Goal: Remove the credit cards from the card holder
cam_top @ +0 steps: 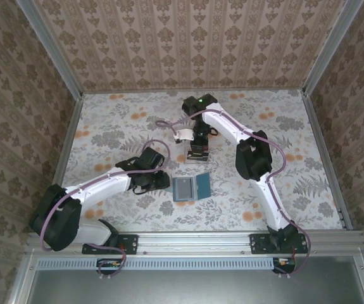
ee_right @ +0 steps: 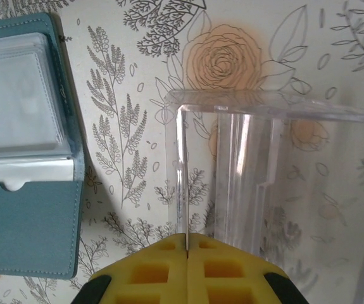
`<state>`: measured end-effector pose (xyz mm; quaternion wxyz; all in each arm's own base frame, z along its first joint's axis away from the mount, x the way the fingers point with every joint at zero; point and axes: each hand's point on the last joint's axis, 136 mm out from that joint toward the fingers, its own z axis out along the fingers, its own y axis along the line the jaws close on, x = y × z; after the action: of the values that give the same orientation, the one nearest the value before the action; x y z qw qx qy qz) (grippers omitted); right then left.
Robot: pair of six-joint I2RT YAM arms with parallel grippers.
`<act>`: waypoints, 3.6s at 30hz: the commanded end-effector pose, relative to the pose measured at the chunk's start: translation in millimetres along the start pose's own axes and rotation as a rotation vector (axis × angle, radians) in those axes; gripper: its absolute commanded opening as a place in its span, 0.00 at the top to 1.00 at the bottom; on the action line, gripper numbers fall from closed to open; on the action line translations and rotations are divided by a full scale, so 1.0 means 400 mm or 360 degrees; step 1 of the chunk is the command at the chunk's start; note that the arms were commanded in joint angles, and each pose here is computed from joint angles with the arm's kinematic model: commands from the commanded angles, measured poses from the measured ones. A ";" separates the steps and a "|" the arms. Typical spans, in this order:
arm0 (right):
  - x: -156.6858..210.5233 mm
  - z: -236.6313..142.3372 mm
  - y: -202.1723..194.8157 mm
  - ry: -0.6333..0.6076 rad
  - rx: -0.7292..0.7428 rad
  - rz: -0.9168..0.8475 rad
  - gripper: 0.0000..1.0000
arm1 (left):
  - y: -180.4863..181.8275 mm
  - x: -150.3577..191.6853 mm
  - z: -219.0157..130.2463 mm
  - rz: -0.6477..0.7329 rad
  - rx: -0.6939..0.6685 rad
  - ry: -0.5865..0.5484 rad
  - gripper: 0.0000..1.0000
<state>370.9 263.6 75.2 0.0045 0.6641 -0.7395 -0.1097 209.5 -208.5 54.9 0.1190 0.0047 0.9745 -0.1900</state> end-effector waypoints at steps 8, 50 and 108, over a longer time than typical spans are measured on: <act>0.004 0.009 0.016 0.0013 -0.0052 0.0044 0.83 | 0.004 -0.003 -0.004 -0.0030 -0.0004 -0.0004 0.64; 0.018 -0.137 0.119 -0.0888 0.0351 0.1602 0.81 | -0.105 -0.005 0.069 0.0110 0.0062 0.0139 0.73; -0.028 0.048 0.316 -0.0845 -0.0294 0.2105 0.81 | -0.056 0.078 0.102 -0.0005 0.0138 0.0270 0.87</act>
<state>243.9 274.6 70.1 -0.0602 0.0167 -0.9577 -0.2810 196.0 -250.8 22.2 0.0489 0.0392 0.9721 -0.2261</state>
